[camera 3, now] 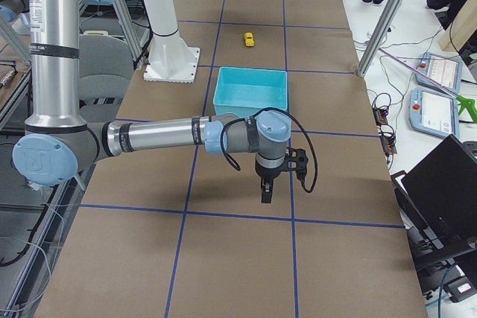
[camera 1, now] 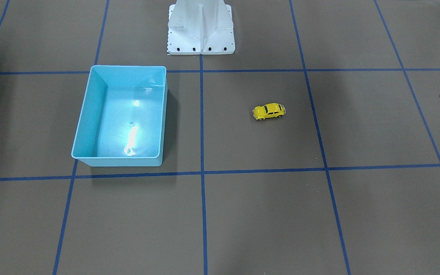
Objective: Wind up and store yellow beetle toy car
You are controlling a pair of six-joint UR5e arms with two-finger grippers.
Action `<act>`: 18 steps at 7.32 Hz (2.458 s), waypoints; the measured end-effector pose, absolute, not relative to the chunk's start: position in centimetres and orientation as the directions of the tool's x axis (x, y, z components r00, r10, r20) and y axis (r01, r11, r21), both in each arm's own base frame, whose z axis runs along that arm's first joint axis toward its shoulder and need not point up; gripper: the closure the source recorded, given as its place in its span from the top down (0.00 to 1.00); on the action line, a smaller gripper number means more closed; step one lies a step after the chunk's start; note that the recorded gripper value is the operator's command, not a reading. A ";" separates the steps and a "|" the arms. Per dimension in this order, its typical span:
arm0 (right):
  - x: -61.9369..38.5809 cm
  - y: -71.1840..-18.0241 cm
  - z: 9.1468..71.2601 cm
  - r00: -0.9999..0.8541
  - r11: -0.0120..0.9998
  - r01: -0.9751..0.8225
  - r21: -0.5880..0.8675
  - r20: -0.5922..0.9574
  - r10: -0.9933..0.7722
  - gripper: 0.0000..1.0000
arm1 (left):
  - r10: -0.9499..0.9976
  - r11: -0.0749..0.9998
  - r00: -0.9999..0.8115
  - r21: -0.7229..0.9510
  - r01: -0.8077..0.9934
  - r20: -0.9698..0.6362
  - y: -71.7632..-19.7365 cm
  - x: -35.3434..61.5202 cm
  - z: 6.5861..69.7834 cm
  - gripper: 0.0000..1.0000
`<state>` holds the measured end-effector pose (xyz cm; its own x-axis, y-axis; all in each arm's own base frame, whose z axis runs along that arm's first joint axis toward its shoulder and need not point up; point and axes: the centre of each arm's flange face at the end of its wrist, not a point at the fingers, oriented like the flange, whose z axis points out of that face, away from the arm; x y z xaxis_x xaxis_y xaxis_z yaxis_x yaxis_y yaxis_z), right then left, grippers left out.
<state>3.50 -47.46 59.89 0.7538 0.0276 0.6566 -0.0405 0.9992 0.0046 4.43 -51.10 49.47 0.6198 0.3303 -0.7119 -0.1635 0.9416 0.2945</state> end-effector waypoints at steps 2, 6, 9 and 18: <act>3.5 -47.5 60.0 0.758 0.999 -0.038 0.009 0.652 0.023 1.00 | 0.449 0.894 0.597 0.348 -0.284 -0.665 -52.1 11.7 44.5 1.00; 3.6 -47.4 60.0 0.758 0.999 -0.036 0.012 0.652 0.019 1.00 | 0.683 0.730 0.575 0.386 -0.564 -0.451 -50.8 29.0 35.0 1.00; 3.5 -47.5 60.2 0.758 0.999 -0.034 0.010 0.652 0.019 1.00 | 0.854 0.520 0.439 0.432 -0.737 -0.279 -47.9 38.0 30.1 1.00; 3.5 -47.4 60.3 0.758 0.999 -0.033 0.007 0.652 0.021 1.00 | 0.996 -0.053 -0.028 0.332 -0.942 0.080 -38.0 55.1 25.3 0.94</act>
